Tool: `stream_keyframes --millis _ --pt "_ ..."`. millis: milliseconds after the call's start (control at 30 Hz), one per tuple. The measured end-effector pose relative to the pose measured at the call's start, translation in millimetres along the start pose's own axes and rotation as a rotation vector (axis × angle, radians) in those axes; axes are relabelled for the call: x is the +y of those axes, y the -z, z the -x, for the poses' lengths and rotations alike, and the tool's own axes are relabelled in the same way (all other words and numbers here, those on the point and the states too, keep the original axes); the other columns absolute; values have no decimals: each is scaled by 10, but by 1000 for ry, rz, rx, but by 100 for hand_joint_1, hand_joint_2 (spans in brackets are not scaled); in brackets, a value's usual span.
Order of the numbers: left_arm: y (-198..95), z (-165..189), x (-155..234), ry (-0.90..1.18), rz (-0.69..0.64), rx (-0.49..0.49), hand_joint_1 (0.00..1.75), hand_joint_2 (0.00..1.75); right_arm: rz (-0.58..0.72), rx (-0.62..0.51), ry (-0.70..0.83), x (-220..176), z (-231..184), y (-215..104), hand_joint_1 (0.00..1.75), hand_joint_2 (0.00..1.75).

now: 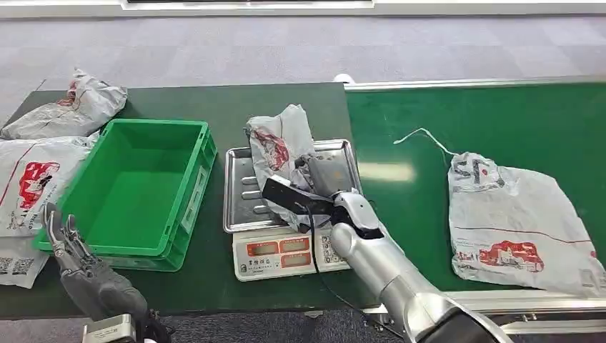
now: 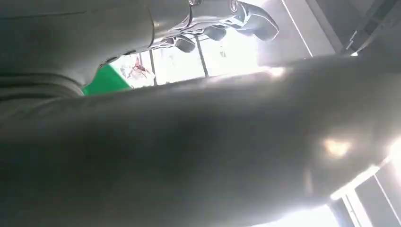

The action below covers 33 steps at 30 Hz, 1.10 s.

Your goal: Moved the parcel from conveyor to table for the left to box.

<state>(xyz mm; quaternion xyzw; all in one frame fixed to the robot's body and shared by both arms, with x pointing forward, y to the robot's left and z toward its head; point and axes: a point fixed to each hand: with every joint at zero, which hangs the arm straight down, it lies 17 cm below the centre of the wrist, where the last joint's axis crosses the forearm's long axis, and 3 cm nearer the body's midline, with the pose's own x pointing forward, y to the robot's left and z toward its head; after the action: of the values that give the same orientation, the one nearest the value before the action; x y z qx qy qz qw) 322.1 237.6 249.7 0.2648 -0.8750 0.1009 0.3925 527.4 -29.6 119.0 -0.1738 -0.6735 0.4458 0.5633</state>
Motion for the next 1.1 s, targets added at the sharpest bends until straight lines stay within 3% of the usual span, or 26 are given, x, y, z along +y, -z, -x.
stream_keyframes --millis 367,533,567,767,967,1100 --pt "27 -45 7 2 -7 -11 0 0 111 -77 66 -211 -303 -241 0 0" --pt "65 -99 48 3 -30 -22 0 0 216 -145 76 -510 -501 -318 0 0" --pt "85 -117 75 10 -41 -29 0 0 256 -172 82 -605 -559 -356 0 175" --pt "273 -338 275 12 -113 -94 0 0 597 -367 123 -1371 -945 -908 0 175" --pt "360 -453 385 -1 -153 -121 0 0 714 -404 139 -1663 -1016 -1208 0 175" --pt "447 -537 429 14 -167 -160 0 0 1046 -514 0 -2134 -1158 -1907 0 175"
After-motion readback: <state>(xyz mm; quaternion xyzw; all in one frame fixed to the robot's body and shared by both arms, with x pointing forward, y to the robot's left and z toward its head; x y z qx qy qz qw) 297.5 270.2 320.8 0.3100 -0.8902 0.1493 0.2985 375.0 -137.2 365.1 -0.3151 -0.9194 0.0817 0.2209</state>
